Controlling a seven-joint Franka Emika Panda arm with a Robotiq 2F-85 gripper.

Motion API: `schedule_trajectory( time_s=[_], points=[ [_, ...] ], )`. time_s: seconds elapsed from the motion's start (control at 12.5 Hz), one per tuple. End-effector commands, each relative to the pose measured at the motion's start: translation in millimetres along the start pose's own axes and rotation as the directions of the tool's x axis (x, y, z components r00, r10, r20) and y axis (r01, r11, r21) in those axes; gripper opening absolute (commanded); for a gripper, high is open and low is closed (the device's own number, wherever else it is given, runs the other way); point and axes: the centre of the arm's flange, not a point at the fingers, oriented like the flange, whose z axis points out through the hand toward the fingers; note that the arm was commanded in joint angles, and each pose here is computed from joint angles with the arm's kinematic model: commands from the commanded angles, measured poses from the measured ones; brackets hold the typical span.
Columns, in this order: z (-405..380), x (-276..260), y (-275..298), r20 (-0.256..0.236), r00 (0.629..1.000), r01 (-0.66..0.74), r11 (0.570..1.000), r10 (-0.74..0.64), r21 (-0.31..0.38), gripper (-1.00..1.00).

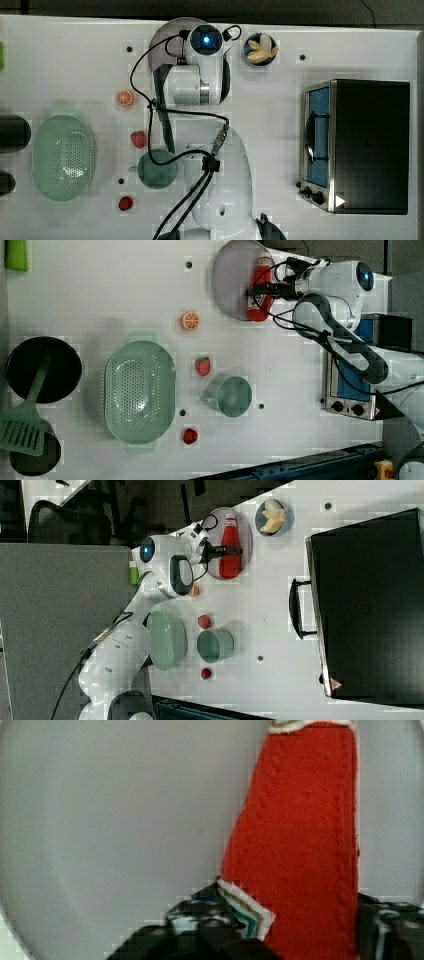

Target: Pick ketchup from plate and place it on table.

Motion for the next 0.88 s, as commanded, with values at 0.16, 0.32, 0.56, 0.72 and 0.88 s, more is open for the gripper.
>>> schedule_trajectory(
  time_s=[0.16,0.32,0.56,0.72,0.88],
  points=[
    [-57.2,20.9,1.1,-0.086,0.996,0.021,1.0,-0.02,0.007,0.17],
    [-100.5,28.5,4.8,-0.131,0.991,-0.035,0.999,0.038,0.027,0.17],
    [-178.2,21.2,16.7,-0.089,0.993,-0.078,0.996,0.081,0.032,0.17],
    [-232.5,5.9,27.5,-0.03,0.995,-0.092,0.996,0.092,0.013,0.17],
    [-276.0,-19.7,41.4,0.044,0.992,-0.116,0.993,0.116,-0.013,0.17]
  ],
)
